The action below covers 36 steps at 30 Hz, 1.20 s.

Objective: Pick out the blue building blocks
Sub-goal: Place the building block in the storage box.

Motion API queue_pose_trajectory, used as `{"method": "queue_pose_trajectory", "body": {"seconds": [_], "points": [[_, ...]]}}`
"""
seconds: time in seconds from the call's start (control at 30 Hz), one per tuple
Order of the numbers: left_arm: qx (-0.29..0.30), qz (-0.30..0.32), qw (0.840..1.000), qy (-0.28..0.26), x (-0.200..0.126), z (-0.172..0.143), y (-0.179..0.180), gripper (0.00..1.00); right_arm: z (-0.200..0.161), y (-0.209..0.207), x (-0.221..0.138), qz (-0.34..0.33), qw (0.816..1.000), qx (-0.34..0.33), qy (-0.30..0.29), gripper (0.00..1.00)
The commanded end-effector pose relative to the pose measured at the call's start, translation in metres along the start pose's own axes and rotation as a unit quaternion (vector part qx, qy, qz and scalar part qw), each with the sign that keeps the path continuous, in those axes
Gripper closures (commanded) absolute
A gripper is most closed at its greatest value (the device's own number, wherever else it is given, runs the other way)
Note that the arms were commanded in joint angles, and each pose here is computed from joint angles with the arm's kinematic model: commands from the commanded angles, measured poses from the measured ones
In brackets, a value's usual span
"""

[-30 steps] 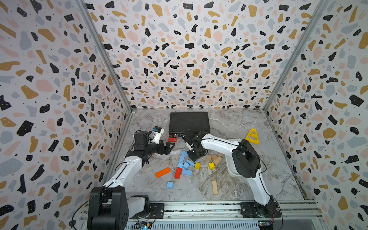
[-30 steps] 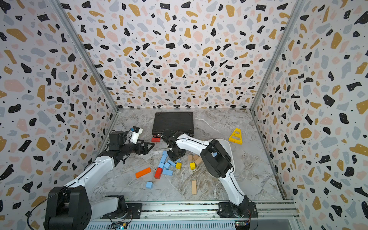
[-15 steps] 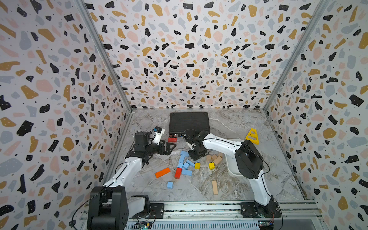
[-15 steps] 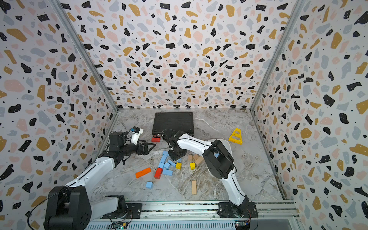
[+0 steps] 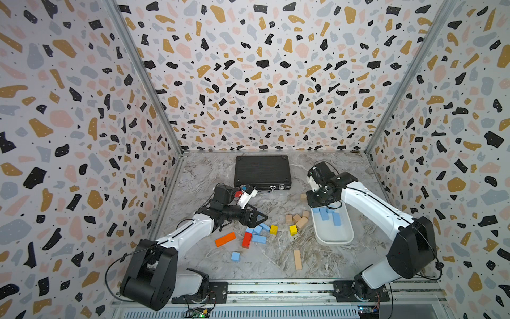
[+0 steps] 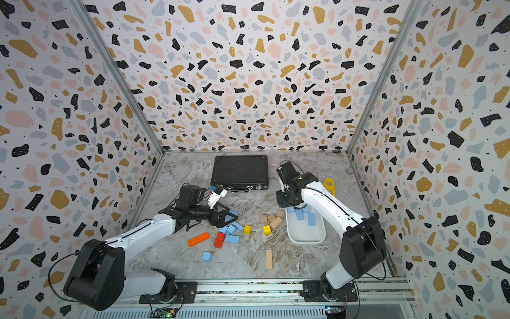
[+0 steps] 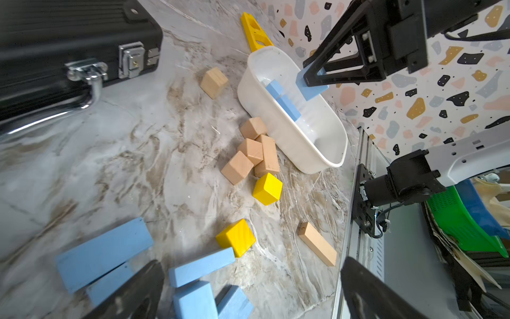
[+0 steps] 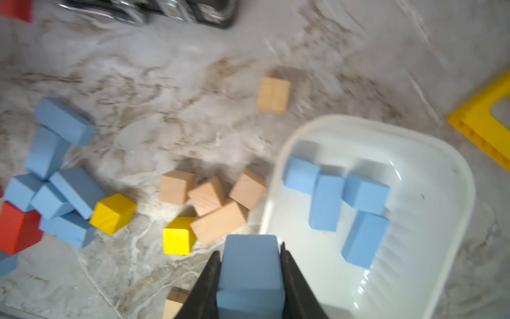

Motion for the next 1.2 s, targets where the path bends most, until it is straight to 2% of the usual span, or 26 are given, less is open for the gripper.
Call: {"method": "queue_pose_trajectory", "body": {"seconds": [0.0,0.2,0.57,1.17], "points": [[0.017,-0.016,1.0,-0.005,0.005,0.016,-0.005,0.0,-0.025,-0.033,-0.002,-0.012,0.999,0.014,0.04,0.75],[0.029,0.009,1.0,0.005,0.003,0.013,0.0,0.0,-0.053,-0.074,0.024,-0.046,0.994,0.034,0.093,0.75],[0.041,0.035,0.999,0.01,-0.005,0.009,0.01,0.0,-0.048,-0.08,0.057,-0.044,0.992,0.042,0.113,0.75],[0.037,0.043,0.998,0.007,-0.009,0.01,0.015,0.0,-0.04,-0.088,0.075,-0.026,0.99,0.07,0.121,0.72]]}}
Point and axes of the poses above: each gripper's point midway between its finger pads, its own x axis out along the fingers, its own y axis along the line the jaws close on, z = x × y, the point moved 1 cm from there along -x, back along the fingers, and after that the axes turned 10 degrees about x, right-handed, at the moved point
